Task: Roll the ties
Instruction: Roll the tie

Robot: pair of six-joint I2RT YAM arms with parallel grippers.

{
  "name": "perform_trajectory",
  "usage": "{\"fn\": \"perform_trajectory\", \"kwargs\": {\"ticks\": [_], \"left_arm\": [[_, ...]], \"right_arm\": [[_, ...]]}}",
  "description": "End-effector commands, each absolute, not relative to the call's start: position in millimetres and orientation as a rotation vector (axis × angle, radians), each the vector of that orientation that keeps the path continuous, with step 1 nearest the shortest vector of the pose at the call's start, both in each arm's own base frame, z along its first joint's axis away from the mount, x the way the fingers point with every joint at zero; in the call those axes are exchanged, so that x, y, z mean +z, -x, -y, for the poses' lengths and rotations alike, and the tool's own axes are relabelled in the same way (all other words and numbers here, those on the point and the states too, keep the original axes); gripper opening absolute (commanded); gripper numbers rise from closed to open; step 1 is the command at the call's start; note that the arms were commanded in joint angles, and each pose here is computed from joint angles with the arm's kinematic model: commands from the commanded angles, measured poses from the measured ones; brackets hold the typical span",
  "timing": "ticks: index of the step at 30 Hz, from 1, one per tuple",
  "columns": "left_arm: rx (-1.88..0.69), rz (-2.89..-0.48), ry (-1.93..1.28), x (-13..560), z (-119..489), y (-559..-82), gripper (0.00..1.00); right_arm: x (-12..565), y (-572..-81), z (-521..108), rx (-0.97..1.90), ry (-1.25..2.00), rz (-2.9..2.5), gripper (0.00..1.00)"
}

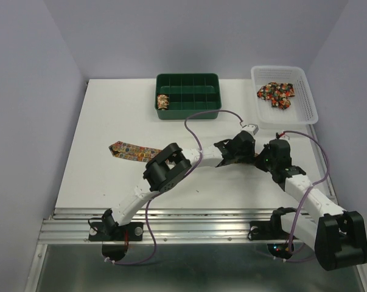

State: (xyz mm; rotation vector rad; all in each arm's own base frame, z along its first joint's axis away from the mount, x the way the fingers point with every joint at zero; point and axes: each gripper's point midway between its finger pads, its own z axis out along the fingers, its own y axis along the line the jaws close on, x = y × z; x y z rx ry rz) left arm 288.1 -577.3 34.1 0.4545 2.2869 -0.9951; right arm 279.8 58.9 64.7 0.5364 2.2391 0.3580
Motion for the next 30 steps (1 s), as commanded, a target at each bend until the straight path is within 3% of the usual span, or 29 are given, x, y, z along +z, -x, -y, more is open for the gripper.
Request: {"fn": "perform_trajectory", "kwargs": {"ticks": [1,17,25,30], "left_arm": [[-0.982,-2.257,-0.372,67,570,-291,0.00],[-0.951,-2.215,-0.291,117,508,-293,0.00],[-0.815,-2.277,-0.239,71,452,-307,0.00],[-0.800,-2.314,-0.272,50,450,-304,0.00]], "right_arm": [[63,-282,-70,0.366,-0.564,-2.234,0.01],[75,-291,-53,0.269,-0.629,-2.155,0.01],[84,-294,-59,0.307,-0.595,-2.138,0.01],[86,-295,-62,0.304,-0.564,-2.137,0.01]]}}
